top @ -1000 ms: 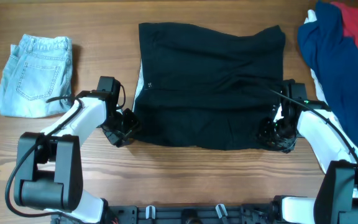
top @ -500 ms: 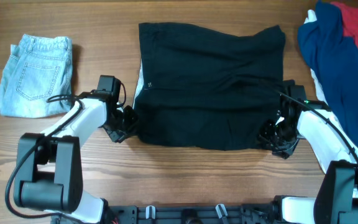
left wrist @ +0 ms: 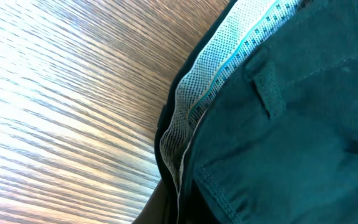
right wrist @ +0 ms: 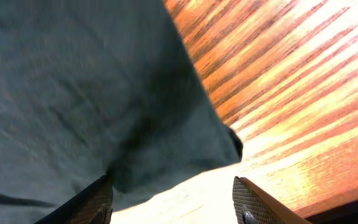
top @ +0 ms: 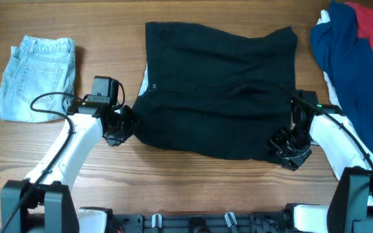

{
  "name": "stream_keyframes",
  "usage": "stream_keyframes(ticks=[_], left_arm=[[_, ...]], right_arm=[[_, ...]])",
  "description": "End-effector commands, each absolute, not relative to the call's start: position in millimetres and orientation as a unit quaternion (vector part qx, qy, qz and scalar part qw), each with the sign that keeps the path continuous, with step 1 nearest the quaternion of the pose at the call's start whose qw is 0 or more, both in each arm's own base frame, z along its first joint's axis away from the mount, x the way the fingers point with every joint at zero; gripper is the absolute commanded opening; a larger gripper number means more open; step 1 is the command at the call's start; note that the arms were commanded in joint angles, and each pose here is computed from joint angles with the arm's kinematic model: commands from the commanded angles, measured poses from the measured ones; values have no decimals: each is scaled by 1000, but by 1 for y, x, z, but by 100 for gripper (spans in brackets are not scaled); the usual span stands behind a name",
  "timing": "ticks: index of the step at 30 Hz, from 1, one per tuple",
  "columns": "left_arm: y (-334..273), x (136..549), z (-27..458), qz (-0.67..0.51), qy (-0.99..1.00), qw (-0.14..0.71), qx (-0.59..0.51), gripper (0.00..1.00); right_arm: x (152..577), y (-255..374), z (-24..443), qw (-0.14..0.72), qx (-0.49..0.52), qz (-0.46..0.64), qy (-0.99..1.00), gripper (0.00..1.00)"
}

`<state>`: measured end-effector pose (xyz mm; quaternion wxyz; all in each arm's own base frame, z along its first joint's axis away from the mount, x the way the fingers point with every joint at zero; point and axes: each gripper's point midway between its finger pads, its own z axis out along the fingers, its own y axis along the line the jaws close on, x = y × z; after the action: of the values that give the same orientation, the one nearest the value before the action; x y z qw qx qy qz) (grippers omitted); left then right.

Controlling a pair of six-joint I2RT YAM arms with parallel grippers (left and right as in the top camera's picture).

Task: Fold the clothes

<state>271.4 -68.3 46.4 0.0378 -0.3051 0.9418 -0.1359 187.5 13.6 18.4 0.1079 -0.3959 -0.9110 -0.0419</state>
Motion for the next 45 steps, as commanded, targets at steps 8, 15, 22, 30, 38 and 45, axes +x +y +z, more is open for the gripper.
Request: stream_keyframes(ticks=[8,15,22,30,38,45], left_arm=[[-57,266,45,-108,944,41,-309,4],[-57,258,43,-103,945,26,-309,4],[-54,250,42,-92,950,13,-298,4],[-36,254,58,-97,950,36,-296,4],[-12,265,140,-123,947,178,-236,4],[-30,251,201,-180,929,274,-174,4]], right_arm=[[162,31,-9,141,-454,-69,-877,60],[172,31,-24,105,-454,-88,-881,55],[199,20,-23,47,-442,-84,-892,4],[228,5,14,-20,-404,-66,-912,4],[267,-4,121,-172,-368,-99,-908,4],[261,-18,201,-273,-361,-90,-887,4]])
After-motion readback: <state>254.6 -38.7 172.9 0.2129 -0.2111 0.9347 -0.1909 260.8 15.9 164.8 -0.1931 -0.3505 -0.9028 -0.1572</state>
